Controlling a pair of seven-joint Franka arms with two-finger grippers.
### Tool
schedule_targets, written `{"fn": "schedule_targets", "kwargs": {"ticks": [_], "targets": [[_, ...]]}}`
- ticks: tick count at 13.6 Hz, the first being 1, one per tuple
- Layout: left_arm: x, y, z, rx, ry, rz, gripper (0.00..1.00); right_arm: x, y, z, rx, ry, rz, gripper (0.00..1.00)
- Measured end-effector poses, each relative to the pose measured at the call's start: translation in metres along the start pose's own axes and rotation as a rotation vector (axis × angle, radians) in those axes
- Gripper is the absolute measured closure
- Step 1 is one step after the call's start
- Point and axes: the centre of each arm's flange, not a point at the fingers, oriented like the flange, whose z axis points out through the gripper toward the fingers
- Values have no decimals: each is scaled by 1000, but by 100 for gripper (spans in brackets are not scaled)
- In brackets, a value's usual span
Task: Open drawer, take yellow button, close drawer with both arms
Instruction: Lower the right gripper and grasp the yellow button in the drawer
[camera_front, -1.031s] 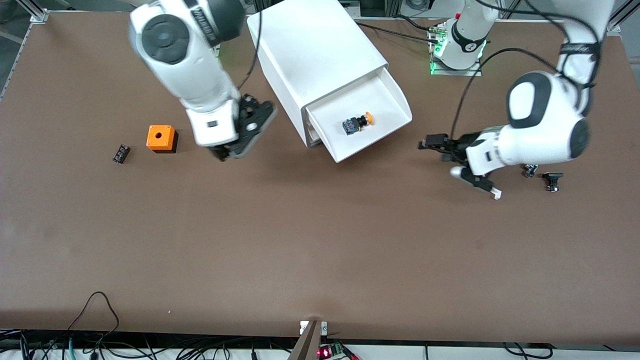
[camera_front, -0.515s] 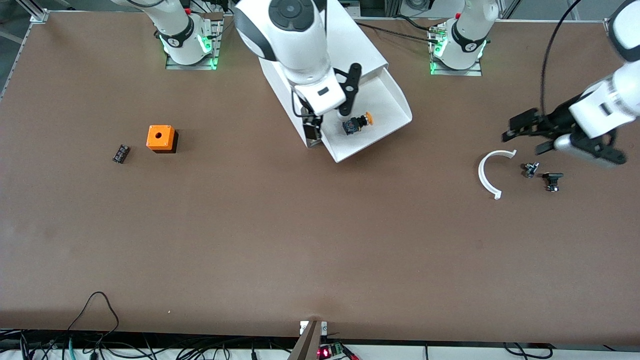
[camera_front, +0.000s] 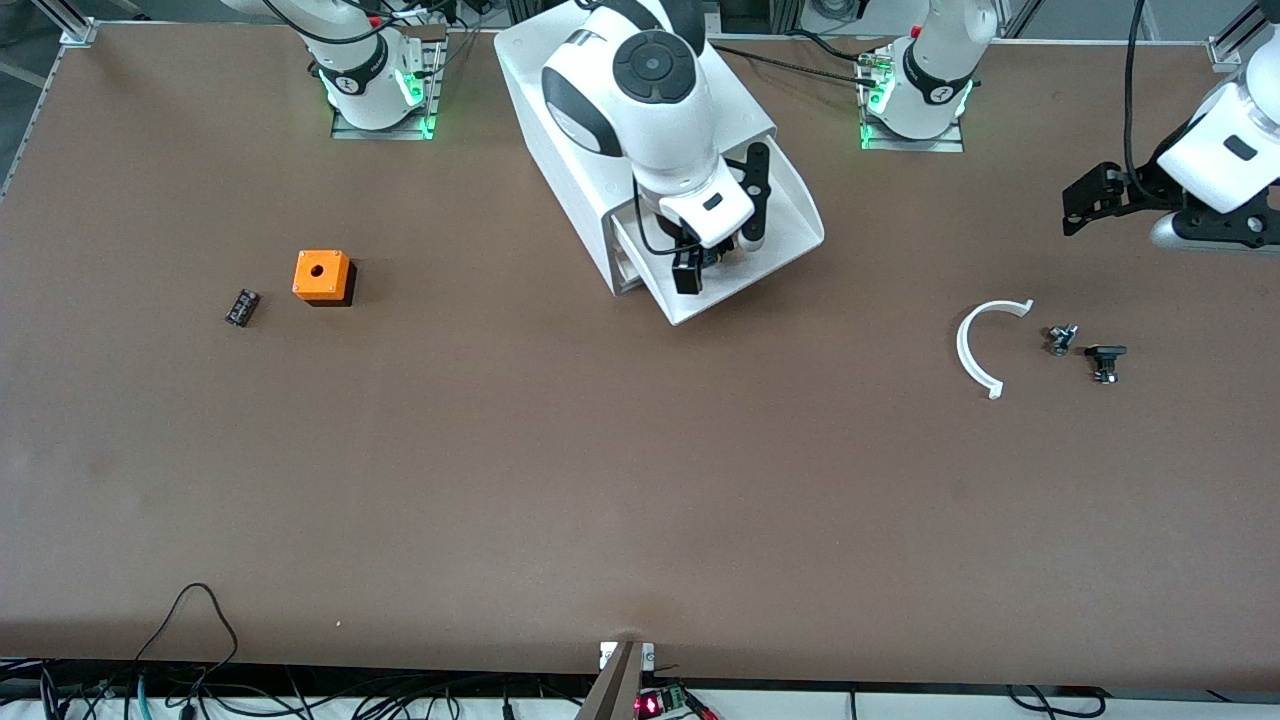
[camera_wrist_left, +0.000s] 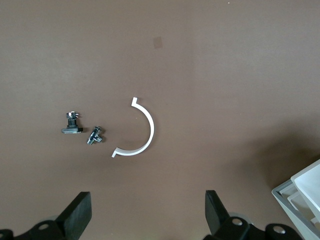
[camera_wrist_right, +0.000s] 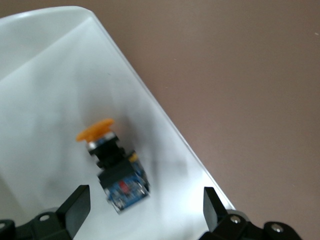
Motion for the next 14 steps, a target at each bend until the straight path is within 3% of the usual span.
{"fn": "schedule_targets", "kwargs": {"ticks": [6,10,14], "targets": [[2,-5,3,-3,-6,-14,0,5,-12,19,1,-44,-58,0],[2,-5,2,-4,-3,-16,0,3,-20,24,8,-107,-110,0],[2,-5,2,-4,-2,-17,0,5,-25,26,5,-123,-134,0]]}}
